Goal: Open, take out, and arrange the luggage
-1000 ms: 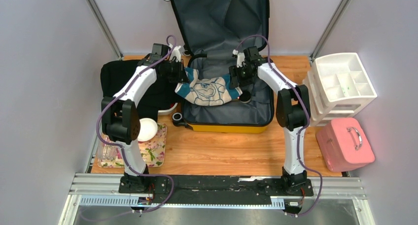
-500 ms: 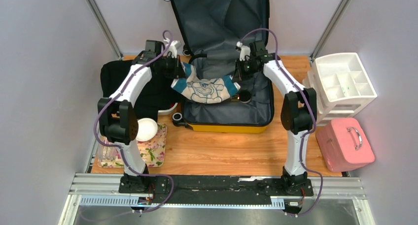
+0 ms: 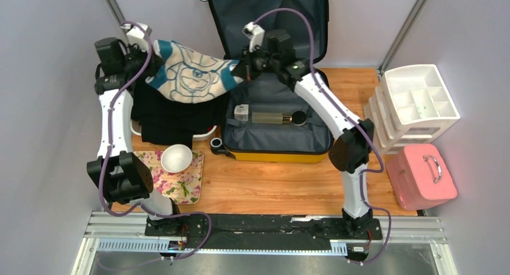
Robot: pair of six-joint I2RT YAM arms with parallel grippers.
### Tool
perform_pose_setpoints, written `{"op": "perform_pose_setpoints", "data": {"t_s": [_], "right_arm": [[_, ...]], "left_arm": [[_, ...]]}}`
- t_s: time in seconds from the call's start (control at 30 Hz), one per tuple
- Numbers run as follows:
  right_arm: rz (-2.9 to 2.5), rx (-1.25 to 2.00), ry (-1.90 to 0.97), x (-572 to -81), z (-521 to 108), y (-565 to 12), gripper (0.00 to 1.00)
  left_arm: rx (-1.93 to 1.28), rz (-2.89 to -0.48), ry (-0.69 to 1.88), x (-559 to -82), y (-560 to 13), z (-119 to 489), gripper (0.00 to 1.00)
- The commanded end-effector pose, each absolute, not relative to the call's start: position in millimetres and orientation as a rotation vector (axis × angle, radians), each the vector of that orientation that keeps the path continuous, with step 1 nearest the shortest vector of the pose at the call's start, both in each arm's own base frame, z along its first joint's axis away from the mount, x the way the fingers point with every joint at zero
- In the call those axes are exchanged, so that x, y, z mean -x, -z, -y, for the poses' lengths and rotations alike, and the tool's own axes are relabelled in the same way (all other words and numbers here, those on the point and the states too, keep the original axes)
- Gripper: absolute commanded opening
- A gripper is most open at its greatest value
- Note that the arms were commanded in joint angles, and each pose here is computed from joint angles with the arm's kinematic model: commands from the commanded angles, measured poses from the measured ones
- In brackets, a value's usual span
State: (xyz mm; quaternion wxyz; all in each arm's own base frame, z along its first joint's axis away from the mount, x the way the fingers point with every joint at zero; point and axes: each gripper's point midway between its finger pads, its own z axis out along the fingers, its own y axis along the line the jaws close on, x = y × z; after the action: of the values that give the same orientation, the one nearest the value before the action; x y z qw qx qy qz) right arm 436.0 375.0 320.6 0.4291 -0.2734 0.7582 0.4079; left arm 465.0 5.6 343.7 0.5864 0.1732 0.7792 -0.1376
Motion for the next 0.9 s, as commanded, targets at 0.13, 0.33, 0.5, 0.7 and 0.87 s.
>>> {"op": "perform_pose_setpoints", "data": {"t_s": [0.13, 0.33, 0.5, 0.7, 0.87], "right_arm": [[-1.763, 0.803, -1.129, -419, -507, -285, 0.0], [-1.795, 0.856, -1.031, -422, -529, -223, 0.01], [-1.809, 0.89, -1.011, -418, -521, -225, 0.48], [-1.718, 0.873, -1.009, -414, -500, -286, 0.76], [-1.703, 0.822, -0.956, -431, -460, -313, 0.77]], "left_arm": [[-0.265, -1.887, -0.068, -458, -283, -131, 0.0], [-0.246, -1.974, -0.092, -468, -227, -159, 0.19], [-0.173, -2.055, 0.042, -476, -218, -154, 0.85], [0.018, -2.043, 0.019, -486, -287, -172, 0.85], [0.092, -1.956, 0.004, -488, -340, -175, 0.86]]}}
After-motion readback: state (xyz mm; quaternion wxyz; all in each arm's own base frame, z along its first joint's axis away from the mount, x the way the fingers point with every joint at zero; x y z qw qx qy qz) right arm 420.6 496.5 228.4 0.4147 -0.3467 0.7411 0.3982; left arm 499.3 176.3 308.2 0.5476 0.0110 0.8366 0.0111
